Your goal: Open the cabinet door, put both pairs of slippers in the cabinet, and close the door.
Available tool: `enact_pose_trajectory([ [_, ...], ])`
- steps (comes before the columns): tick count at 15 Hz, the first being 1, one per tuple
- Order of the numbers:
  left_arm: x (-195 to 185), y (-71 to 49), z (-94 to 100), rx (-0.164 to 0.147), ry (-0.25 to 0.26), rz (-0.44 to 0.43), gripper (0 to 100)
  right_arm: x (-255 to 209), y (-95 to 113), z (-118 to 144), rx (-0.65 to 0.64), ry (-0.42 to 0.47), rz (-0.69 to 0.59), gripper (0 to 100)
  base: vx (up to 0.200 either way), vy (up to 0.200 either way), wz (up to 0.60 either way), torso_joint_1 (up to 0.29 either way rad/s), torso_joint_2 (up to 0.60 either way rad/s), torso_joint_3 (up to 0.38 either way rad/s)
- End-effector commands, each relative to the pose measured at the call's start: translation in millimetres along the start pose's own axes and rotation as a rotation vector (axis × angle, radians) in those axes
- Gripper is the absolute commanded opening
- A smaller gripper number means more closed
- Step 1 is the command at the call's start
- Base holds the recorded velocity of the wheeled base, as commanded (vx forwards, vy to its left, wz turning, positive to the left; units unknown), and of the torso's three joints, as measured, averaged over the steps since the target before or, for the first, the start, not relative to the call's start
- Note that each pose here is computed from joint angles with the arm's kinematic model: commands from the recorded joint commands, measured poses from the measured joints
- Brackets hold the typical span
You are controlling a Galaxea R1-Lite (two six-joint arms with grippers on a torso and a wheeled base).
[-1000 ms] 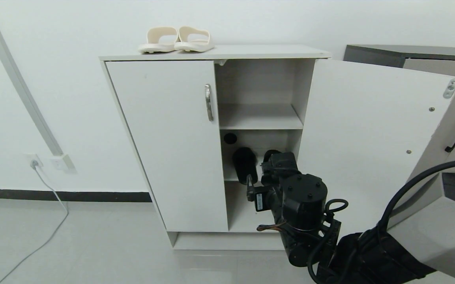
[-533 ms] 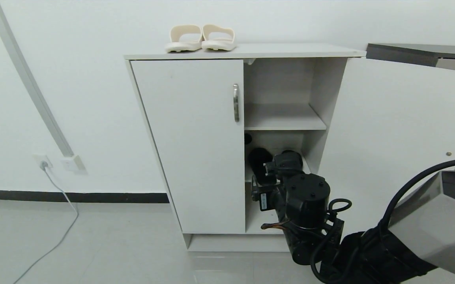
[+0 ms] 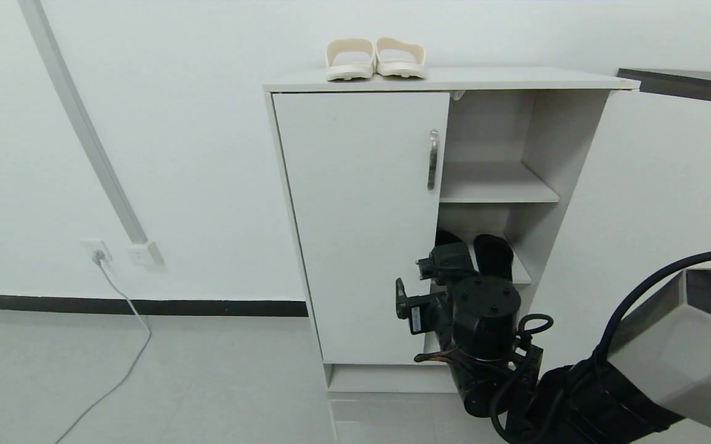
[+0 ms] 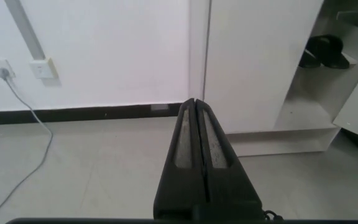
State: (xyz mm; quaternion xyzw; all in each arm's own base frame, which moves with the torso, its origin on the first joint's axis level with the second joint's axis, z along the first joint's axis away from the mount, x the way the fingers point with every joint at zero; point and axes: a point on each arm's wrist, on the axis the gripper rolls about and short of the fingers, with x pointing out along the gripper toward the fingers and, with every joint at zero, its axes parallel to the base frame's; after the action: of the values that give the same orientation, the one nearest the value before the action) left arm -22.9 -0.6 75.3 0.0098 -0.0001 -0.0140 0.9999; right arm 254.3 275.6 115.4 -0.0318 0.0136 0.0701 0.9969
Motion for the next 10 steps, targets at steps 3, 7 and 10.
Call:
enact_pose_trajectory([
  [3,0.1,0.0,0.0,-0.003,0.002,0.0,0,1.4,-4.0,-3.0,-0.017,0.008,-0.009,100,0.0,0.133,0.0,0.0,0.0,0.002],
  [7,0.1,0.0,0.0,-0.003,0.002,0.0,0,1.6,-3.9,-3.7,-0.022,0.01,-0.009,100,0.0,0.0,0.0,0.0,0.0,0.0],
  [10,0.1,0.0,0.0,-0.003,0.002,0.0,0,1.7,-3.7,-3.4,-0.023,0.009,-0.009,100,0.0,0.0,0.0,0.0,0.0,0.0],
])
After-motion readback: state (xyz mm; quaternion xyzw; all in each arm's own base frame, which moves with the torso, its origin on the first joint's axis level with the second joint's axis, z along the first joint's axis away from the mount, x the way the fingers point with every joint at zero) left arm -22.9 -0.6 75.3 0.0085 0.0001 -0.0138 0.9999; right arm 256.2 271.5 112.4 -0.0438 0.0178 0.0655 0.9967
